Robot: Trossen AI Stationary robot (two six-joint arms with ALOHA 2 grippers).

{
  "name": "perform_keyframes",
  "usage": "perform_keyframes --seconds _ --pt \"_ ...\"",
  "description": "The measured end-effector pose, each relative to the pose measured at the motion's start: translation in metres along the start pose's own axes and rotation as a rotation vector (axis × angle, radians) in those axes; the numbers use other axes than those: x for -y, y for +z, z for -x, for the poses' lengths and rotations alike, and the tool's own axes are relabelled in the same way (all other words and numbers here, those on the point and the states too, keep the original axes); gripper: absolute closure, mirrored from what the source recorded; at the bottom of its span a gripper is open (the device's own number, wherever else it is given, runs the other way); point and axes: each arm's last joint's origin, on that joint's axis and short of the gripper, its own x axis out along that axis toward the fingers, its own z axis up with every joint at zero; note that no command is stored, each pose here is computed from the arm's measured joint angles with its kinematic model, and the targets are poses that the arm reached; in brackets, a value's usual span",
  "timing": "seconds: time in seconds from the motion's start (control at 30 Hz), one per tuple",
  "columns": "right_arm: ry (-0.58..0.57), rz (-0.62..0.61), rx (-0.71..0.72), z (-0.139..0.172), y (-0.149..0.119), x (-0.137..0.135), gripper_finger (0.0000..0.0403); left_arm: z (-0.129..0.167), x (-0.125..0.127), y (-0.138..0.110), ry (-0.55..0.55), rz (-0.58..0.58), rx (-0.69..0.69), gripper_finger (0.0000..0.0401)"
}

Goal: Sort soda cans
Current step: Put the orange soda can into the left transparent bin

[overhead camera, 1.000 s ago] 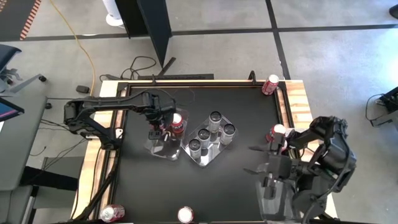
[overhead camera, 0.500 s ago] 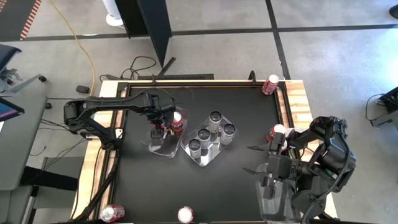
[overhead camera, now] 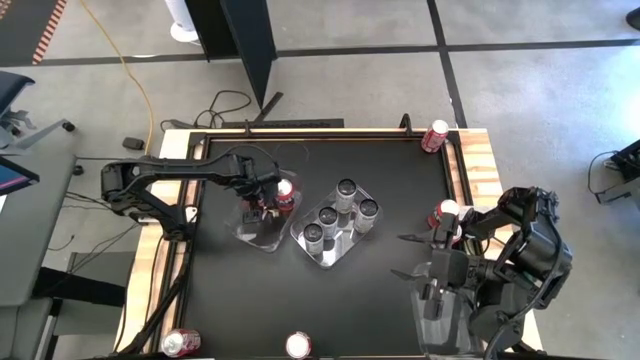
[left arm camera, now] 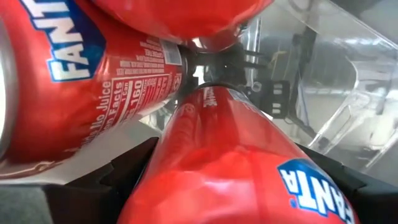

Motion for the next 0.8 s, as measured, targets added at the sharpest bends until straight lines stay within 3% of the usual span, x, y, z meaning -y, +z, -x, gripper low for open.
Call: perform_keyframes --seconds 0.27,0.4,0.6,0.8 --pt "0.000 -0.009 0.000 0.0000 0.0000 0.0000 0.0086 -0.0012 -0.0001 -0.0001 0.006 0.047 -0.005 0.0104" --pt "0.000 -0.009 0.000 0.0000 0.0000 0.0000 0.0086 -0.0020 0.0003 -0.0011 -0.002 0.058 -0.015 0.0024" --pt "0.000 -0.009 0.000 -0.0001 0.0000 -0.0002 0.0086 -0.0021 0.0004 -0.0014 -0.003 0.086 -0.018 0.0063" --pt "0.000 -0.009 0.000 -0.0001 0.0000 -0.0002 0.0086 0.0066 -0.0007 0.0011 -0.003 0.095 -0.031 0.0063"
